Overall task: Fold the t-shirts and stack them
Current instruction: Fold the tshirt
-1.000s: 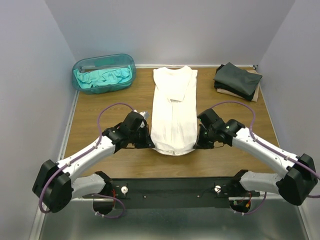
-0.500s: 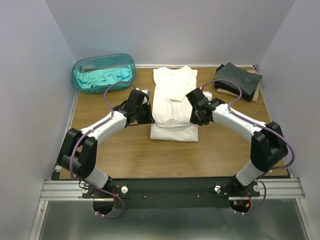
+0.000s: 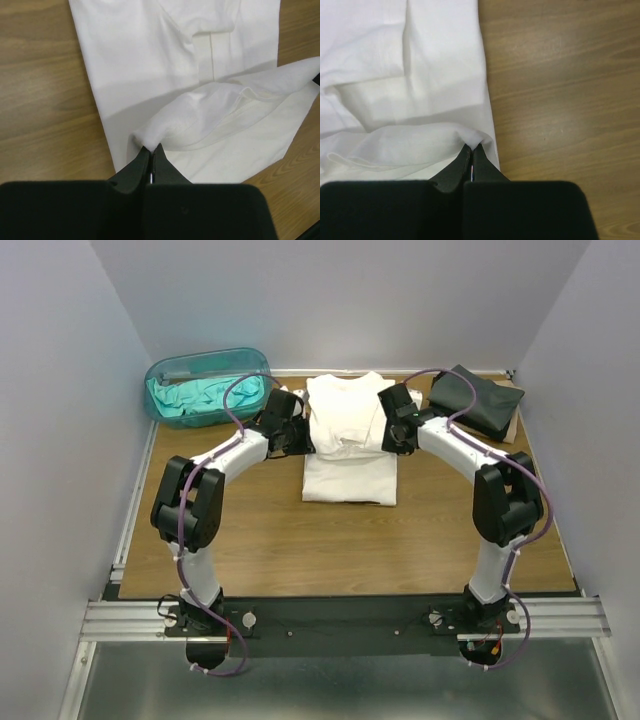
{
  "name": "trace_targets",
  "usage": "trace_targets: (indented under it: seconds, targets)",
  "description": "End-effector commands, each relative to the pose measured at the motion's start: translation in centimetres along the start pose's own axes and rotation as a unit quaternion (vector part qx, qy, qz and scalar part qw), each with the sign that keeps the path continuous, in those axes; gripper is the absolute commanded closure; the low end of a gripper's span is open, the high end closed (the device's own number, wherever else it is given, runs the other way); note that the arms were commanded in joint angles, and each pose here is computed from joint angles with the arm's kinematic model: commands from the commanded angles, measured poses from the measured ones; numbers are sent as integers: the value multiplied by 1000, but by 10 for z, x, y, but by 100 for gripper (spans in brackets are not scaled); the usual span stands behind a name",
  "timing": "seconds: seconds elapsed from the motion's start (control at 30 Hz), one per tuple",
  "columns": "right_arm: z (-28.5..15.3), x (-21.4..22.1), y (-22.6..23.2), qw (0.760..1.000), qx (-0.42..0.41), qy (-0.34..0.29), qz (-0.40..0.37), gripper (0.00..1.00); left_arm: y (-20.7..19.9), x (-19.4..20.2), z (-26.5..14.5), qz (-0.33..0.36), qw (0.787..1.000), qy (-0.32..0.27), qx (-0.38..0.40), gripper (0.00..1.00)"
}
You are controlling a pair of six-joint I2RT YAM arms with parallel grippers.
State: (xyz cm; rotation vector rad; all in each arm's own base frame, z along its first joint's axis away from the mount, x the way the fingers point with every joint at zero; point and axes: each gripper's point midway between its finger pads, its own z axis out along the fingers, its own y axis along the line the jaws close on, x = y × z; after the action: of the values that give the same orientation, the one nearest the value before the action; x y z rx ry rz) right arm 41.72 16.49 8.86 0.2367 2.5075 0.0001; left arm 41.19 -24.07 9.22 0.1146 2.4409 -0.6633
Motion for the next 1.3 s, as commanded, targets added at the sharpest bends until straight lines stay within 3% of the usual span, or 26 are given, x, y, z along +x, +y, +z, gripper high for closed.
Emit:
trace_targets:
  seconds: [0.0, 0.53, 0.57, 0.67, 0.7, 0.77, 0.8, 0.9, 0.97, 1.27]
  targets:
    - [16, -23, 4, 1000, -4, -17, -18, 100, 1, -32, 6, 13, 999, -27, 15, 100]
    - [60, -29, 17, 999, -17, 6, -44, 100, 24, -38, 45, 7, 1000, 3, 23, 100]
    - [61, -29, 17, 999, -16, 6, -44, 100, 25, -39, 48, 7, 1000, 3, 24, 98]
    - [60, -33, 19, 999, -21, 3, -44, 99, 27, -49, 50, 6, 1000, -7, 24, 72]
    - [58, -35, 21, 999, -24, 1, -42, 95, 29, -53, 50, 6, 1000, -11, 22, 64]
    - [52, -46, 25, 999, -35, -9, -38, 73, 33, -68, 44, 3, 999, -26, 18, 52]
    - [48, -52, 27, 998, -40, -16, -38, 50, 32, -76, 40, 2, 999, -34, 17, 50]
    - [26, -75, 29, 997, -52, -46, -29, 30, 32, -95, 22, 7, 998, -62, 9, 39]
    - [17, -79, 29, 997, -57, -52, -27, 27, 28, -102, 8, 15, 997, -76, 6, 39]
    - [-9, -41, 24, 994, -104, -11, -27, 24, 31, -27, -14, 10, 999, -34, 26, 38]
